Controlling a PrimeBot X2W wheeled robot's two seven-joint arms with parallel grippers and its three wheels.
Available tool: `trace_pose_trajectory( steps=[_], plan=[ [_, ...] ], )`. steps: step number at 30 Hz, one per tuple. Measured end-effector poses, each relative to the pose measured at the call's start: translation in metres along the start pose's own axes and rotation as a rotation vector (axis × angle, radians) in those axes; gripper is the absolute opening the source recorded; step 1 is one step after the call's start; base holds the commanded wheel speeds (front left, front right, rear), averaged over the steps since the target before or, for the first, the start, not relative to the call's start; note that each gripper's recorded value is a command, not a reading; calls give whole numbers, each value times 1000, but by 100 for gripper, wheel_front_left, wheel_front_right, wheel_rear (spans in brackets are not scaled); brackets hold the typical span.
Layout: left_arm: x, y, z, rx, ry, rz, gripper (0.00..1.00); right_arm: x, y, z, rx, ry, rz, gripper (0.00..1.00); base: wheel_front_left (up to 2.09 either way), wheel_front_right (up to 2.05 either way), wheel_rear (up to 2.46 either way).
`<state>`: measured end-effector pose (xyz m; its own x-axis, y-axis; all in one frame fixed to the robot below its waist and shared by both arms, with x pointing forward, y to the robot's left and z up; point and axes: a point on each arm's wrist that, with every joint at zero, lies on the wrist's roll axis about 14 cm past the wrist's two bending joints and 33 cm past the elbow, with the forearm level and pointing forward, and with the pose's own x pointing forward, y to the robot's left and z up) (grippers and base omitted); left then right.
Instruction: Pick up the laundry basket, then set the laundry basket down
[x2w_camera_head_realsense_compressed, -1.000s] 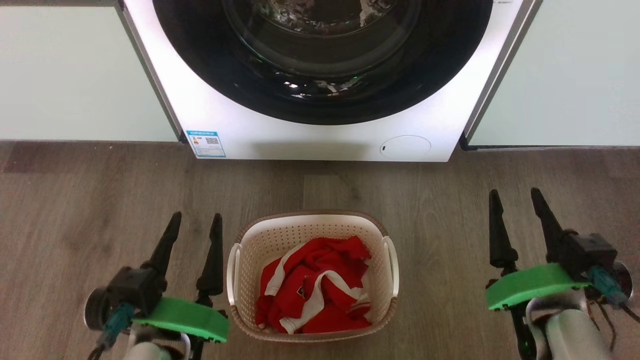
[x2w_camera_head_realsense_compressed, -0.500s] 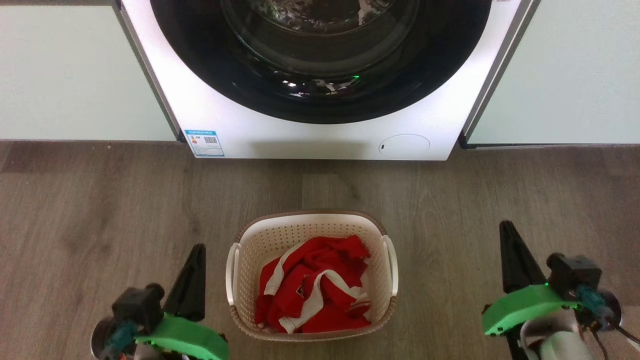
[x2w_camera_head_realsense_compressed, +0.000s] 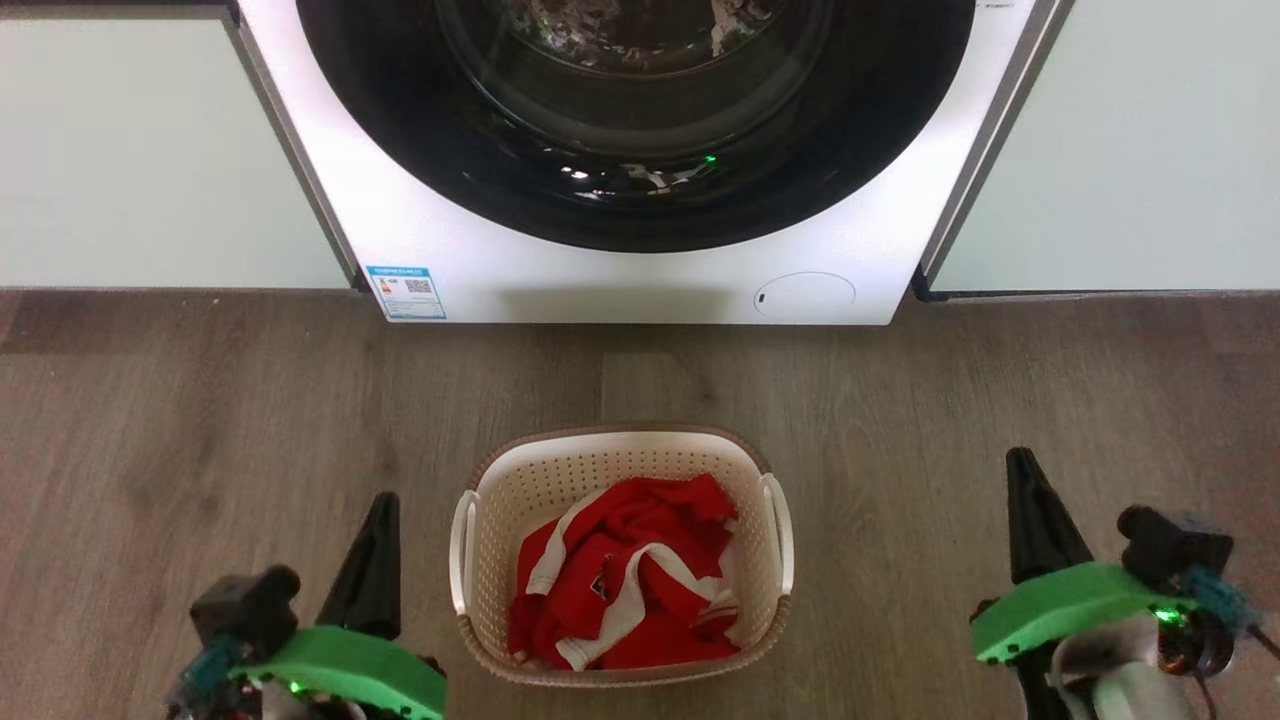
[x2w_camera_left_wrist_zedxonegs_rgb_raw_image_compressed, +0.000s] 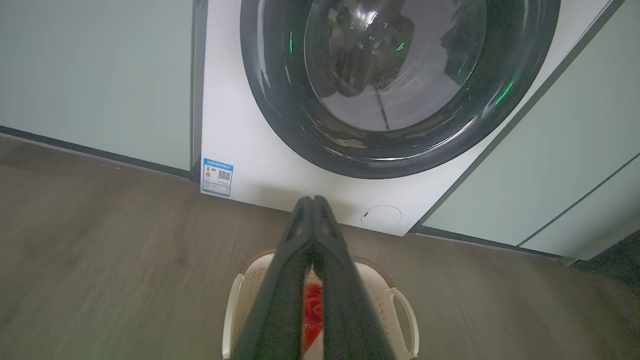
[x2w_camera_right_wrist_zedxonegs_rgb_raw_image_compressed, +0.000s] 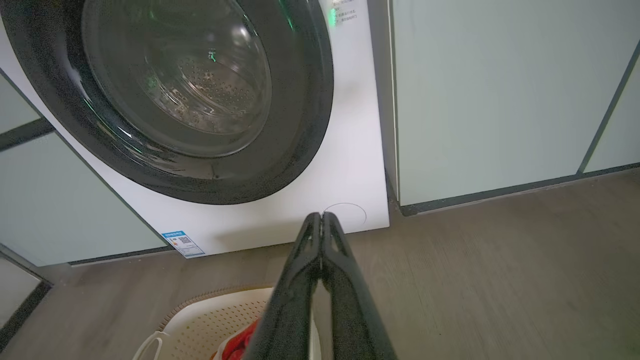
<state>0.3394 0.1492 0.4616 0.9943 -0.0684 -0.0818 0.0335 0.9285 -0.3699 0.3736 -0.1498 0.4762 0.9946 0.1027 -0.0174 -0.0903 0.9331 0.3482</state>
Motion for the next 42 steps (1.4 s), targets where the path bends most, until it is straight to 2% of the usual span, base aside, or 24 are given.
trace_pose_trajectory(
  steps=[42],
  plan=[
    [10, 17, 4, -451, 22, 71, 0, -2, -24, 3, 461, 5, -112, 0, 0, 0, 0]
  ],
)
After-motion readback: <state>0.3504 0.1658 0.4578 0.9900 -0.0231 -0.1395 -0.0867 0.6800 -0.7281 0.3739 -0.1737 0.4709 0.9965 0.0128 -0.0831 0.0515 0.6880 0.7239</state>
